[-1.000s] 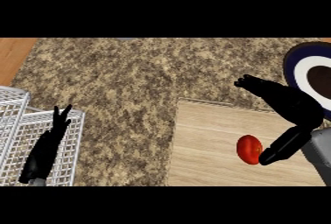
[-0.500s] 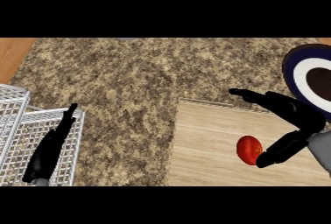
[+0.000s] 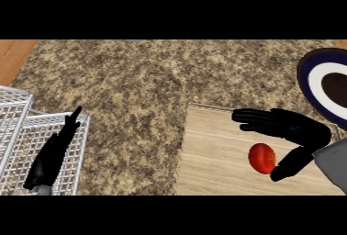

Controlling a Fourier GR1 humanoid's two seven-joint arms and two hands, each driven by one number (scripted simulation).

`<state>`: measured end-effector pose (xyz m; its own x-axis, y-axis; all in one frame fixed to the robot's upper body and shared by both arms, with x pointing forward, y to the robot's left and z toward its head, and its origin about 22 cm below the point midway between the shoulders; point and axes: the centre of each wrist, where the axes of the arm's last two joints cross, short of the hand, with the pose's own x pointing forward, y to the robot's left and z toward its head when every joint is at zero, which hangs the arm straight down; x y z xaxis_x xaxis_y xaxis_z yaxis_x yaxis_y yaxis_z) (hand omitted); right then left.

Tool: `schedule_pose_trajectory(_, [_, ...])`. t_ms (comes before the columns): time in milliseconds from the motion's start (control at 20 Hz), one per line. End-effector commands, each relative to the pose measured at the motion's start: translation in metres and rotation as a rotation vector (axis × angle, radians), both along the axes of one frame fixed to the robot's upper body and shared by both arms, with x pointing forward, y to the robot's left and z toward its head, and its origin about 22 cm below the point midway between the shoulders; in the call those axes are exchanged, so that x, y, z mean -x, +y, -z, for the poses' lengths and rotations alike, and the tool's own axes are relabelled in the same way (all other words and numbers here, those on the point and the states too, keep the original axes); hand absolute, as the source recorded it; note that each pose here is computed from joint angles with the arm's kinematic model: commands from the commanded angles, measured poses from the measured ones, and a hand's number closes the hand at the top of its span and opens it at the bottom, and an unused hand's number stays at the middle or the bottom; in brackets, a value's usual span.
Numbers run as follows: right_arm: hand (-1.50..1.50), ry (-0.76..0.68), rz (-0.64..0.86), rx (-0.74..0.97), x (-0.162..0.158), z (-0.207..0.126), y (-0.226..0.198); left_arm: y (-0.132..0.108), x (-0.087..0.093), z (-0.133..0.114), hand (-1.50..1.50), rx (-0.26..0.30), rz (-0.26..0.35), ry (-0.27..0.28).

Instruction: Pick the tomato from the tray and place it in the plate

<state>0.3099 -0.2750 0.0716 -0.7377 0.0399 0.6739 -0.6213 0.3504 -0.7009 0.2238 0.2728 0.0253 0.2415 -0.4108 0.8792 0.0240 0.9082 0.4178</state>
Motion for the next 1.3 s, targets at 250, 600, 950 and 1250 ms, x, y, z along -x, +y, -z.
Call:
schedule_pose_trajectory(250, [-1.5, -0.039, -0.152, 0.026, -0.009, 0.027, 0.01, -0.015, -0.028, -0.009, 0.0, 0.231, -0.019, -0.083])
schedule_pose_trajectory(600, [-1.5, -0.06, -0.15, 0.05, -0.006, 0.052, 0.021, -0.013, -0.034, -0.019, 0.0, 0.245, -0.006, -0.097])
schedule_pose_trajectory(950, [1.5, -0.122, -0.265, 0.12, 0.0, 0.061, 0.045, -0.004, -0.035, -0.015, 0.0, 0.241, -0.037, -0.09])
schedule_pose_trajectory(1250, [1.5, -0.16, -0.32, 0.098, 0.002, 0.064, 0.028, -0.007, -0.03, -0.021, 0.0, 0.245, -0.042, -0.091])
